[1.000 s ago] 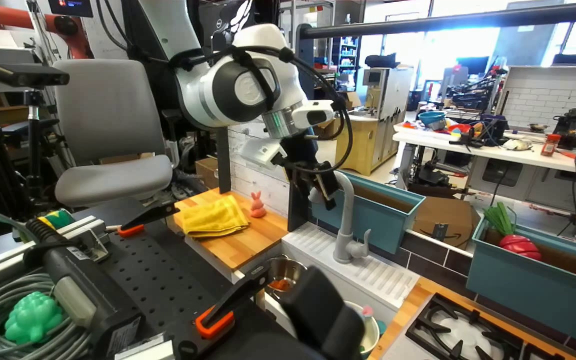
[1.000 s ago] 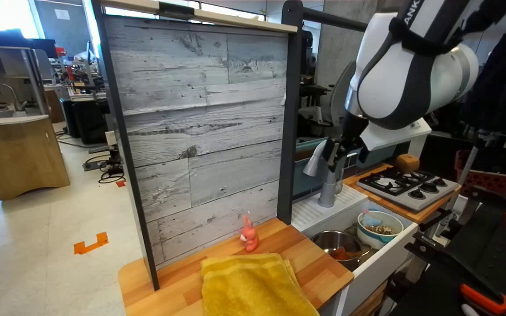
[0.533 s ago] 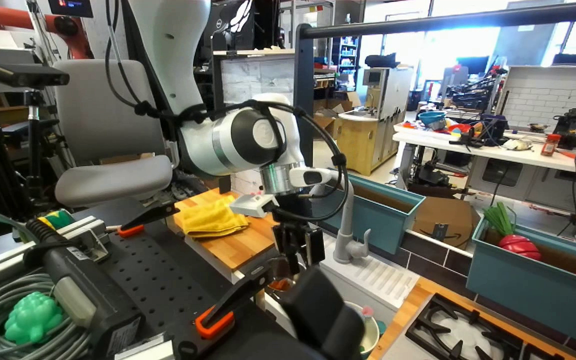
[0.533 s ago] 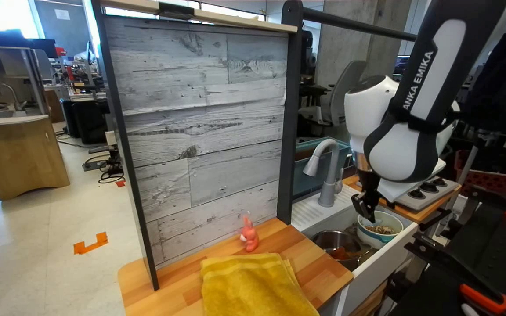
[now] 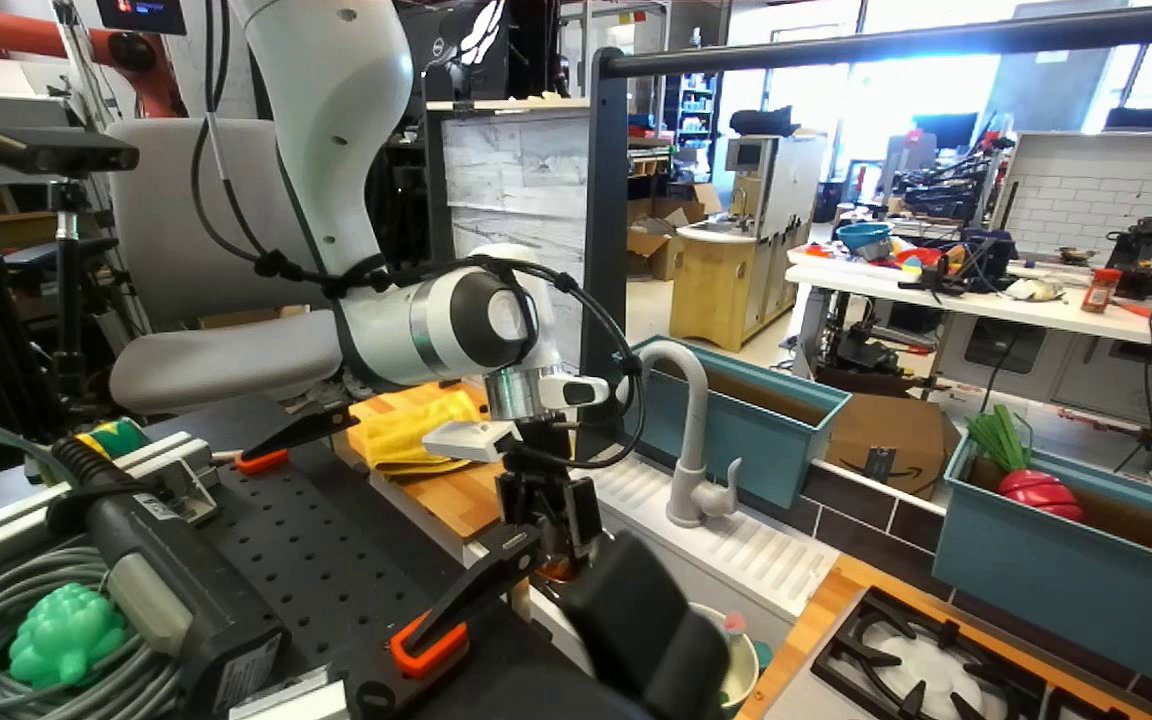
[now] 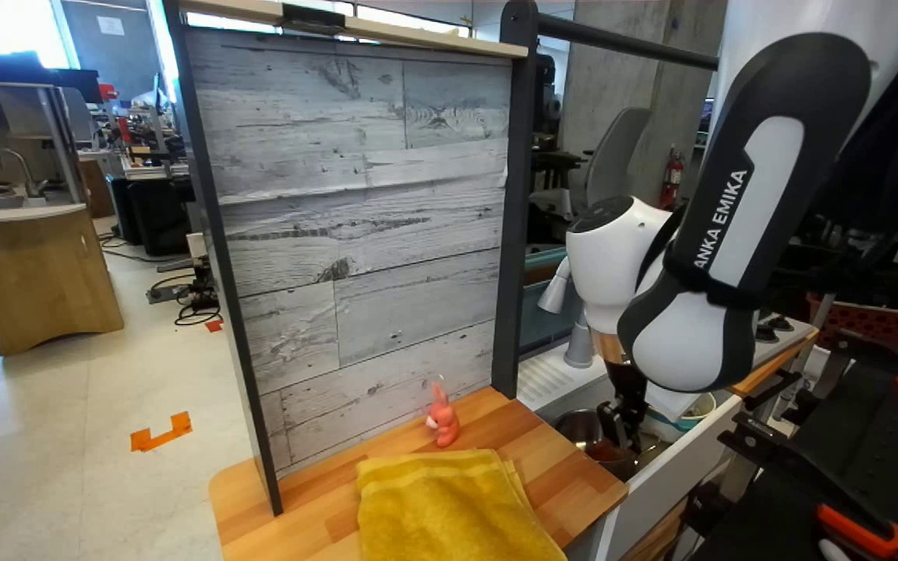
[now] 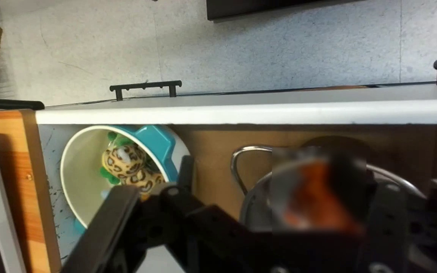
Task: Wipe the counter with the towel, then remove the plushies from the sink and put some of them on the counter and some on the stove
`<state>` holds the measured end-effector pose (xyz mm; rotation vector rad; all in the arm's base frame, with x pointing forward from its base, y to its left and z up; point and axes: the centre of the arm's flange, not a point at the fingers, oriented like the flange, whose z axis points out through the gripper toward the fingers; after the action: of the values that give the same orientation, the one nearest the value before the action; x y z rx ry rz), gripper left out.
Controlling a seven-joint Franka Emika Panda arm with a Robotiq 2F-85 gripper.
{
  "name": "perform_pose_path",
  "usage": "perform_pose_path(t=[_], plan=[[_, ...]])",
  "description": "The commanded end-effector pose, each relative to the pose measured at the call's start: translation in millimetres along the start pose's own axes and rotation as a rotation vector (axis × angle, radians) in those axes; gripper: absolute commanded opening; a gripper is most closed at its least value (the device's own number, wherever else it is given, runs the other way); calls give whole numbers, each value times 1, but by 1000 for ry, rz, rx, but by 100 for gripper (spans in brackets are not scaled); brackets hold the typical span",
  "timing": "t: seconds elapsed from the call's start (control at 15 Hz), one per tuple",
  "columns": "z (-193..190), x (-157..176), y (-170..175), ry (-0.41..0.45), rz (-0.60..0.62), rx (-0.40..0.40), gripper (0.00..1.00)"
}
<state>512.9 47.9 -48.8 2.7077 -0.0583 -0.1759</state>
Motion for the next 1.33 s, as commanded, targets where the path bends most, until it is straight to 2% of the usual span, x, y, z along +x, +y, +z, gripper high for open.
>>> perform_pose_path(t=[0.0, 0.27, 0.33, 0.4, 0.53, 0.8, 0.87, 0.93, 1.0, 1.2, 1.27], plan=[[1, 16, -6, 1, -14, 16, 57], [-7, 26, -9, 11, 5, 61, 26], [-7, 28, -11, 17, 11, 76, 35], [-7, 31, -12, 25, 21, 87, 61], [-4, 37, -16, 41, 37, 99, 62], [1, 43, -25, 53, 79, 159, 89], [4, 43, -28, 57, 82, 165, 77], [6, 43, -30, 62, 85, 170, 75], [10, 44, -31, 64, 91, 174, 75], [11, 44, -25, 69, 94, 174, 81], [10, 44, -22, 64, 98, 181, 79]])
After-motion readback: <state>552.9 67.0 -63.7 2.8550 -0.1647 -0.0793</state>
